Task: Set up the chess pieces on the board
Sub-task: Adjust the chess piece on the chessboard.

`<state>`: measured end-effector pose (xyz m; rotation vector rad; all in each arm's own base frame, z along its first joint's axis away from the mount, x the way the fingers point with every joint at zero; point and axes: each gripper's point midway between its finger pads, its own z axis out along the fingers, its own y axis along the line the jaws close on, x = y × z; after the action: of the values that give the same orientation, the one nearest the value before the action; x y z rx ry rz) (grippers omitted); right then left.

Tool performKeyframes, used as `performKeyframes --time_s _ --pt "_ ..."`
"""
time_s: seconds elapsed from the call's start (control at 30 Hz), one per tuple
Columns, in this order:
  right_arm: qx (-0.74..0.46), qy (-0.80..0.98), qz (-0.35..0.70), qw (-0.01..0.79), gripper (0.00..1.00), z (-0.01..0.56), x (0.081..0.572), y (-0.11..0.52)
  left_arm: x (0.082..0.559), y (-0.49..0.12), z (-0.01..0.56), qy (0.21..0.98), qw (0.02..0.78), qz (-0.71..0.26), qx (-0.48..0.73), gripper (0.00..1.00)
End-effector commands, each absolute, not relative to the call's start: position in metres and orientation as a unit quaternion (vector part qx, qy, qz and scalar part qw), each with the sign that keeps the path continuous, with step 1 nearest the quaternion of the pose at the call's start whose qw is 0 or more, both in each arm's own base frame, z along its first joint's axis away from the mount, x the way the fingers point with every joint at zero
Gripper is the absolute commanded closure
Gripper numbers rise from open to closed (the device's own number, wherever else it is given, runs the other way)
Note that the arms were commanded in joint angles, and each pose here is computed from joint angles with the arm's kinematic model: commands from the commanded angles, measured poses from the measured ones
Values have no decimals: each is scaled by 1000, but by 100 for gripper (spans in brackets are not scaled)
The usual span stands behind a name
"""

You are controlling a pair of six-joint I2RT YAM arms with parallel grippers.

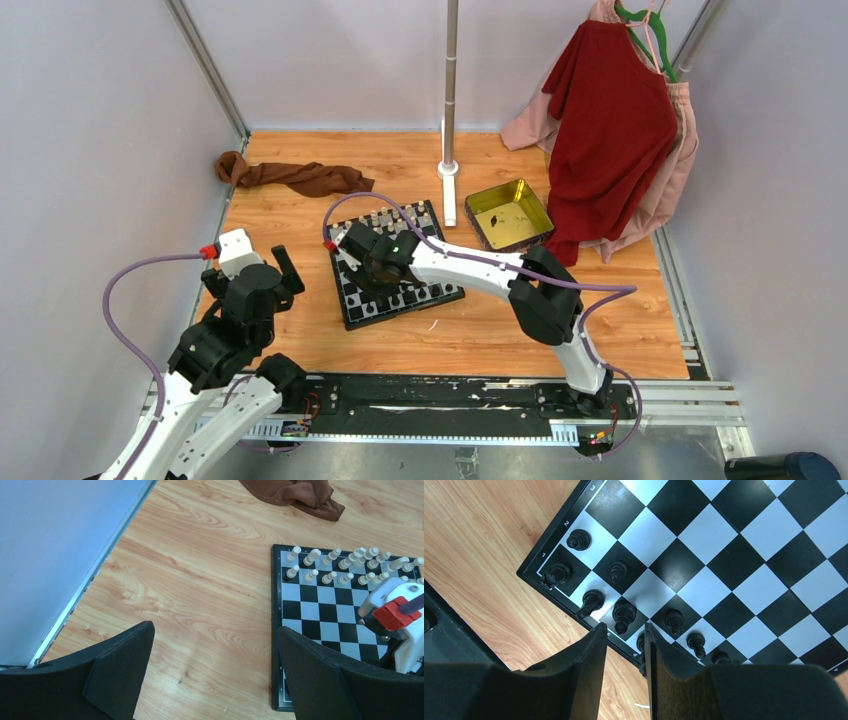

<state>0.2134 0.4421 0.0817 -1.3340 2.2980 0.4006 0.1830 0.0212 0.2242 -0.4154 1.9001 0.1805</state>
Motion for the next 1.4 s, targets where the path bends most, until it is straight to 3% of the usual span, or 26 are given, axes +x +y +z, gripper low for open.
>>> performKeyframes --time_s 0.0,0.53,1.0,1.37 --pt "-497 829 148 209 63 77 205 445 186 19 226 803 566 74 -174 0" --pt "-500 832 145 192 73 62 202 445 187 18 225 805 564 74 -170 0" --pt "-501 832 145 191 90 63 200 442 187 17 225 805 564 73 -168 0" --pt "-498 833 145 194 95 67 200 439 187 17 225 805 564 72 -168 0"
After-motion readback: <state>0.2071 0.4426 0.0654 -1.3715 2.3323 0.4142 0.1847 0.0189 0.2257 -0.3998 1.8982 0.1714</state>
